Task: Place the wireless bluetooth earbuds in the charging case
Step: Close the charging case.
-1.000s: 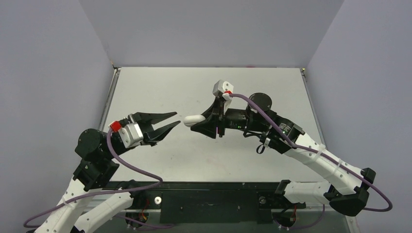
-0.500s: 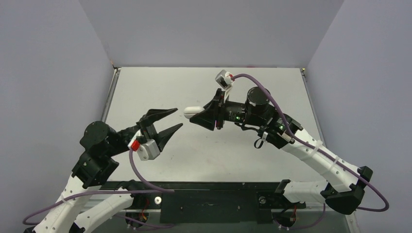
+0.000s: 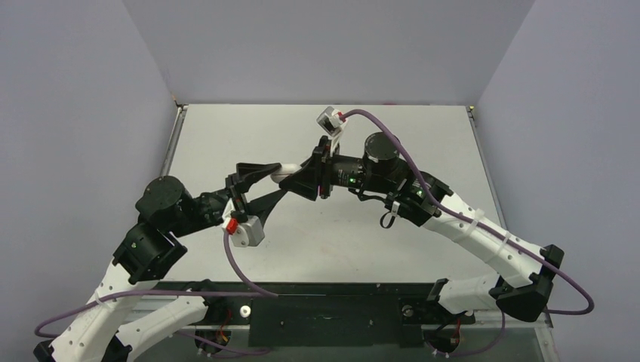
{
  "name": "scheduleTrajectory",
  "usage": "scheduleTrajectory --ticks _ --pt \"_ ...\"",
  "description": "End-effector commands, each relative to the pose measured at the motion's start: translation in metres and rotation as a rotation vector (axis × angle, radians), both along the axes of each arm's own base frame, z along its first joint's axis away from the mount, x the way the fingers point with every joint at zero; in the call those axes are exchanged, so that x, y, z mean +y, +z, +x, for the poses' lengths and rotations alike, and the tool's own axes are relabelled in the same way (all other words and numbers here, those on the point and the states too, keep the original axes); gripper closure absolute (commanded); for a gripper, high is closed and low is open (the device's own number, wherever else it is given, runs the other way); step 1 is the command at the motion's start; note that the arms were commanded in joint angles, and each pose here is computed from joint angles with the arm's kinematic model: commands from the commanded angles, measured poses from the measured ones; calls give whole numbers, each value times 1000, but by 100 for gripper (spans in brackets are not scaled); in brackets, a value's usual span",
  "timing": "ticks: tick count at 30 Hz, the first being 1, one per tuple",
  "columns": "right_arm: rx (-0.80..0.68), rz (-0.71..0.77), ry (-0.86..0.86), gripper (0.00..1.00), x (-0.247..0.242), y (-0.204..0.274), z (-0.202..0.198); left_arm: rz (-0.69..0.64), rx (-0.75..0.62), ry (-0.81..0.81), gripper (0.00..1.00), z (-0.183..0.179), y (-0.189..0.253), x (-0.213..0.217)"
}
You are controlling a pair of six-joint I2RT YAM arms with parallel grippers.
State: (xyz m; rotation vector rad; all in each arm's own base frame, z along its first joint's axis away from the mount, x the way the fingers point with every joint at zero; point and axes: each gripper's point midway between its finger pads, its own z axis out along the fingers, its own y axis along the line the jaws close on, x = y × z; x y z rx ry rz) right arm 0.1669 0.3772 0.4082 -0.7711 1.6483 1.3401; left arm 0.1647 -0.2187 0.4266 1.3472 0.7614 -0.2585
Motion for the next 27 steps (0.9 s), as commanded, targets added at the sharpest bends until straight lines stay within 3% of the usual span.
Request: scheduleTrajectory --ticks 1,14,16,18,22,24,27 --pt "-44 91 48 100 11 36 -11 6 -67 49 49 6 16 7" --pt "-53 89 120 100 16 36 -28 50 -158 141 45 24 16 14" --pt "-54 87 118 100 15 36 -28 31 -182 115 51 18 19 12" --pt "-55 83 114 100 16 34 -27 18 -213 84 70 11 20 11" --pt "-52 80 113 100 17 33 -26 -13 -248 53 91 2 22 11" --pt "-50 78 116 100 17 32 -26 -22 -244 52 99 1 23 11" --pt "-50 78 122 100 17 32 -27 -32 -240 53 100 0 27 12"
